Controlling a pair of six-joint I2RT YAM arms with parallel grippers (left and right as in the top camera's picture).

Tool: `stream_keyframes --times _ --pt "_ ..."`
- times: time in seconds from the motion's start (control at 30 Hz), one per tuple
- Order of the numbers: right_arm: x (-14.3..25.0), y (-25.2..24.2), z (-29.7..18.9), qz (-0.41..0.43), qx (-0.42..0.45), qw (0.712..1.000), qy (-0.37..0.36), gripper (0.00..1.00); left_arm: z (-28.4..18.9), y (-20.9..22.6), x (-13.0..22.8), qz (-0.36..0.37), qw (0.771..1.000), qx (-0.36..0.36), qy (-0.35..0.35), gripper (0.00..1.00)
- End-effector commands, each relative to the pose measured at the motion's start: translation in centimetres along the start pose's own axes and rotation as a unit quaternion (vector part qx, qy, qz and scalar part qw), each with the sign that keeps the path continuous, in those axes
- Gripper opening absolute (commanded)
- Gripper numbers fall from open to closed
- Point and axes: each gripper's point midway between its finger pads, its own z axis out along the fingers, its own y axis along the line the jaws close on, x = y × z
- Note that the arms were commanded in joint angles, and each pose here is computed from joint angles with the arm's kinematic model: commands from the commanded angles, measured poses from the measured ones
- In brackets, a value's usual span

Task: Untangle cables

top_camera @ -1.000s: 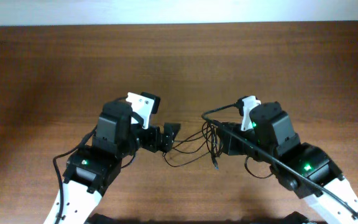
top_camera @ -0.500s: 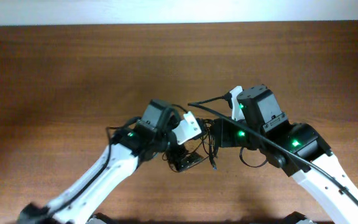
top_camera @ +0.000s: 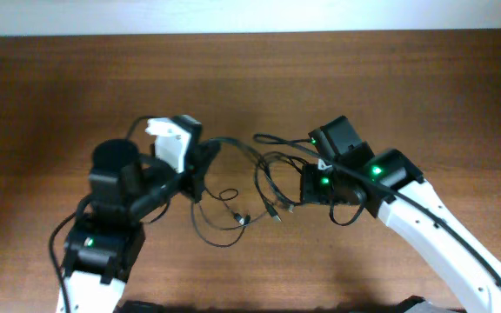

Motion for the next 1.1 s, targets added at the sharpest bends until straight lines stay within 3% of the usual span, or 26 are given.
stream_keyframes --times 0.0,0.1,0.2,0.23,0.27,0.3,0.33,0.37,0.4,0.47,0.6,0.67,0.7,0.77,0.87,0.9,1.0,1.07 --pt "-1.6 -5.7 0.0 0.103 0.105 0.989 -0.027 0.04 -3.3 2.4 -2.6 -0.036 0.996 -0.063 -0.051 0.0" --pt "-1.9 -8.2 -0.5 0.141 0.124 0.982 -0.022 0.04 -5.9 8.8 -2.5 -0.114 0.969 -0.206 -0.078 0.0" --pt "-2.1 -9.3 -0.7 0.16 0.132 0.978 -0.02 0.04 -10.1 14.7 0.1 -0.273 0.881 -0.37 -0.111 0.0" --pt "-2.1 -9.3 -0.7 0.162 0.129 0.978 -0.02 0.04 -10.0 14.8 0.4 -0.284 0.878 -0.37 -0.109 0.0" --pt "-2.1 -9.0 -0.7 0.162 0.12 0.979 -0.017 0.04 -9.2 14.3 0.7 -0.288 0.886 -0.349 -0.096 0.0" --pt "-2.0 -8.4 -0.5 0.158 0.105 0.982 -0.009 0.06 -7.5 13.2 0.9 -0.28 0.909 -0.3 -0.071 0.0" --pt "-2.1 -7.3 -0.3 0.123 0.075 0.99 -0.001 0.17 -5.1 10.9 0.7 -0.209 0.955 -0.207 -0.031 0.0" --pt "-2.4 -6.5 -0.2 0.101 0.054 0.993 0.001 0.31 -3.5 8.5 0.6 -0.137 0.984 -0.116 -0.006 0.0" --pt "-2.5 -6.2 -0.2 0.094 0.047 0.994 0.0 0.35 -2.0 4.4 0.8 -0.039 0.999 0.035 0.009 0.0" --pt "-2.2 -4.7 -0.2 0.049 0.003 0.999 0.016 0.43 -2.2 -0.5 0.9 0.026 0.97 0.24 -0.02 0.03" --pt "-0.9 -1.0 -0.7 -0.059 -0.106 0.991 0.05 0.46 0.7 2.1 3.4 -0.062 0.965 0.252 0.02 0.0" --pt "-0.7 -0.6 -0.8 -0.058 -0.119 0.99 0.055 0.6 1.5 2.8 4.3 -0.17 0.949 0.261 0.053 0.0" --pt "-0.5 -0.2 -0.9 -0.058 -0.132 0.988 0.06 0.62 1.5 2.5 4.3 -0.201 0.937 0.281 0.057 0.0" --pt "0.3 2.2 -1.9 -0.058 -0.204 0.974 0.084 0.61 1.3 2.2 3.3 -0.21 0.928 0.304 0.047 0.0" --pt "0.4 4.4 -3.0 -0.067 -0.272 0.956 0.09 0.62 2.1 3.7 0.6 -0.325 0.905 0.27 0.059 0.0" --pt "0.4 4.2 -2.9 -0.067 -0.268 0.957 0.088 0.62 2.8 5.0 -0.2 -0.413 0.88 0.226 0.061 0.0" --pt "0.1 5.1 -2.1 -0.095 -0.266 0.957 0.068 0.63 4.5 4.8 -1.4 -0.53 0.823 0.193 0.067 0.0" --pt "-1.0 5.4 -0.6 -0.129 -0.234 0.963 0.023 0.75 5.3 3.4 -2.5 -0.577 0.788 0.201 0.074 0.0"
